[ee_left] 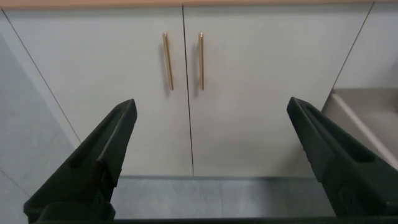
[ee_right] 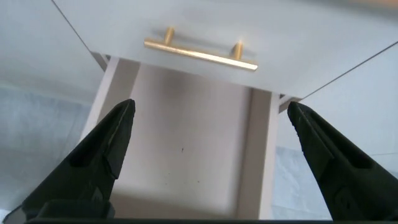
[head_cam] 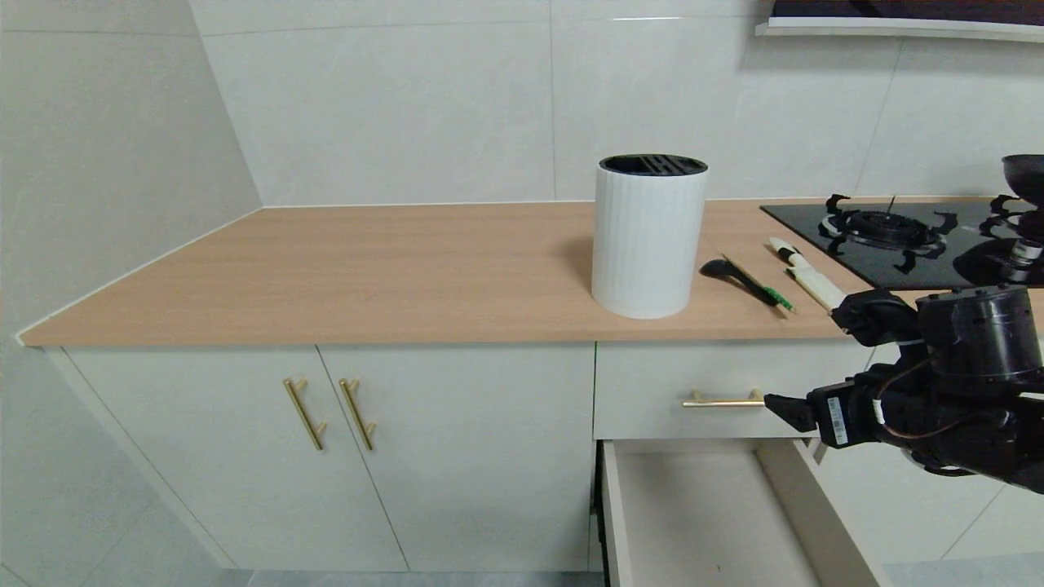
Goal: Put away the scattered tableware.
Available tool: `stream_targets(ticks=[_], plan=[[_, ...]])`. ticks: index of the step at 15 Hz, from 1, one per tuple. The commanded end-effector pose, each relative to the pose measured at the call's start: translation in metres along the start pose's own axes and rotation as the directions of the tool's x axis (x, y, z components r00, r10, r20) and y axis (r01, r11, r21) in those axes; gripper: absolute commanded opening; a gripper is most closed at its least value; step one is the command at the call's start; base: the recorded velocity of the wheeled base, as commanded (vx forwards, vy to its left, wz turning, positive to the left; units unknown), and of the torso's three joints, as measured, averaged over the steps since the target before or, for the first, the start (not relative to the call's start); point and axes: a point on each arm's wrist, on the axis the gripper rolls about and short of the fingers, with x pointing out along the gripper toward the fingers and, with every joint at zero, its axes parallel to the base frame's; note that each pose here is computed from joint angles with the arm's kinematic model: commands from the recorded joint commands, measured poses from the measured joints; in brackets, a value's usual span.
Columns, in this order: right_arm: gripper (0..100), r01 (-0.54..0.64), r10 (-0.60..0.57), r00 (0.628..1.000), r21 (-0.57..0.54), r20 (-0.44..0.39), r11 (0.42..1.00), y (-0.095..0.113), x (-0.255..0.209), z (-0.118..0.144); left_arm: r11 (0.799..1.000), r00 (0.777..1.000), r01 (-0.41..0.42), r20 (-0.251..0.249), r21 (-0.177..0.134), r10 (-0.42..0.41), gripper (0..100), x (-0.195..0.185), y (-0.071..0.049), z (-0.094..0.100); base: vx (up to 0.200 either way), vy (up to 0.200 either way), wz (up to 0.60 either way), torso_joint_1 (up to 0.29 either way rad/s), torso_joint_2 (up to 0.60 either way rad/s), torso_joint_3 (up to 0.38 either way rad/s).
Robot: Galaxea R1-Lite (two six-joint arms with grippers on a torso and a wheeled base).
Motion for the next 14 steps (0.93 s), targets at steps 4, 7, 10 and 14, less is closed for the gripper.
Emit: stream_targets(ticks=[4,7,10,14], plan=[[100,-0.001,0.001,1.0,0.002,0.012,1.0,0.001,0.002,0.001,1.0,1.0,0.0,0.001,0.0,0.0,100,0.0,0.0,0.0,0.0,0.0,0.0,0.21,-0.5,-0.284],[100,0.01,-0.01,1.0,0.001,0.023,1.0,-0.002,0.007,0.003,1.0,1.0,0.0,0.001,0.0,0.0,100,0.0,0.0,0.0,0.0,0.0,0.0,0.098,-0.23,-0.128],[100,0.031,-0.031,0.996,-0.004,0.088,1.0,-0.001,0.024,0.026,1.0,1.0,0.0,0.001,0.0,0.0,100,0.0,0.0,0.0,0.0,0.0,0.0,0.011,-0.02,-0.007],[100,0.076,-0.078,0.991,0.024,0.107,0.997,-0.012,0.043,0.074,1.0,1.0,0.0,0.001,0.0,0.0,100,0.0,0.0,0.0,0.0,0.0,0.0,0.0,0.0,0.0]])
